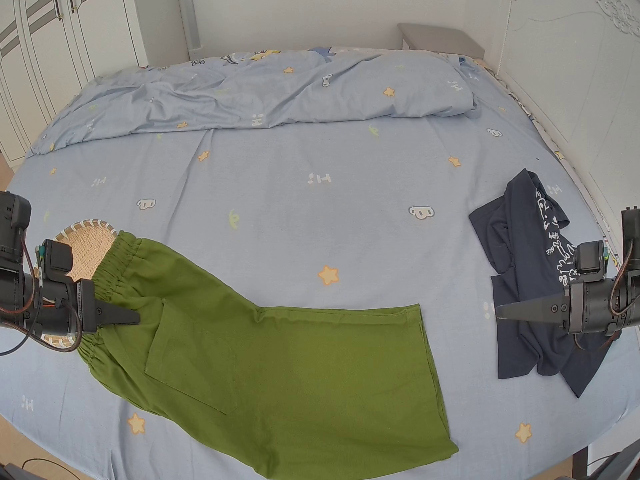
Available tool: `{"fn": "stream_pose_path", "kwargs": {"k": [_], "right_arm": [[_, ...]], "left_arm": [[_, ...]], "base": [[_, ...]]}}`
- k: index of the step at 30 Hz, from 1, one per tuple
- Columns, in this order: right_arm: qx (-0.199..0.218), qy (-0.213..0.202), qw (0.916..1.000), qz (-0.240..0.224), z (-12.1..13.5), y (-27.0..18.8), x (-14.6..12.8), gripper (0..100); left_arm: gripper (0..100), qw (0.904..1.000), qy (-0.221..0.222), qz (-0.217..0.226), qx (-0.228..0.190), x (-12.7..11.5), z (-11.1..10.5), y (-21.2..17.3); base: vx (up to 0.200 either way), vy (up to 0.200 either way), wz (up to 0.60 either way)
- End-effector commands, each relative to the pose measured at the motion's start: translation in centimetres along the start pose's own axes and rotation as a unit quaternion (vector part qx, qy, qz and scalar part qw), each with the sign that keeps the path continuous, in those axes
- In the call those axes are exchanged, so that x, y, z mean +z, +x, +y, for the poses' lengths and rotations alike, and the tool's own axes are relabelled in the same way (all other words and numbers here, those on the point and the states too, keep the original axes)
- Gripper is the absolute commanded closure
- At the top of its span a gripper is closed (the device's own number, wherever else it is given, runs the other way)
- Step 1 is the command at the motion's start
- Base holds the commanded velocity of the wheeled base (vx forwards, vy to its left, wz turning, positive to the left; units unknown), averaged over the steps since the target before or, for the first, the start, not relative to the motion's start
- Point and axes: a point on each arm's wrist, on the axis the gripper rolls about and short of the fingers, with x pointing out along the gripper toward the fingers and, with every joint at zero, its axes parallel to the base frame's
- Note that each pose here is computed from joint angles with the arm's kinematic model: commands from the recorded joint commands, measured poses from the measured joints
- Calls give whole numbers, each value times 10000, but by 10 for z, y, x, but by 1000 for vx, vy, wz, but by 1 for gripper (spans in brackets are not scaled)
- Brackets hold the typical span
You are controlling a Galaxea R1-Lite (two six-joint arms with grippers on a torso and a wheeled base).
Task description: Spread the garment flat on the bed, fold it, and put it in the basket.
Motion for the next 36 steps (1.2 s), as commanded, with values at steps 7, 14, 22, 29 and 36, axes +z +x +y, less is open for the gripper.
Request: {"fn": "stream_pose_path", "kwargs": {"k": [7, 14, 22, 29, 36], "right_arm": [[-127, -22, 9999, -19, 1, 1, 0, 0], [-157, -4, 9999, 0, 0, 2, -1, 0], [-160, 6, 9999, 11, 0, 2, -2, 0], [-160, 6, 9999, 11, -1, 2, -2, 0], [-179, 30, 9998, 26, -2, 3, -3, 0]], "left_arm": [[100, 9925, 1123, 322, -351, -2, -71, 23], [100, 9898, 1274, 532, -357, -3, -99, 45], [100, 9859, 1367, 793, -555, -10, -142, 71], [100, 9815, 1671, 693, -628, -32, -179, 96], [100, 9771, 1794, 925, -679, -53, -195, 122]], "base": [[0, 0, 0], [0, 0, 0], [0, 0, 0], [0, 0, 0], [0, 0, 0]]}}
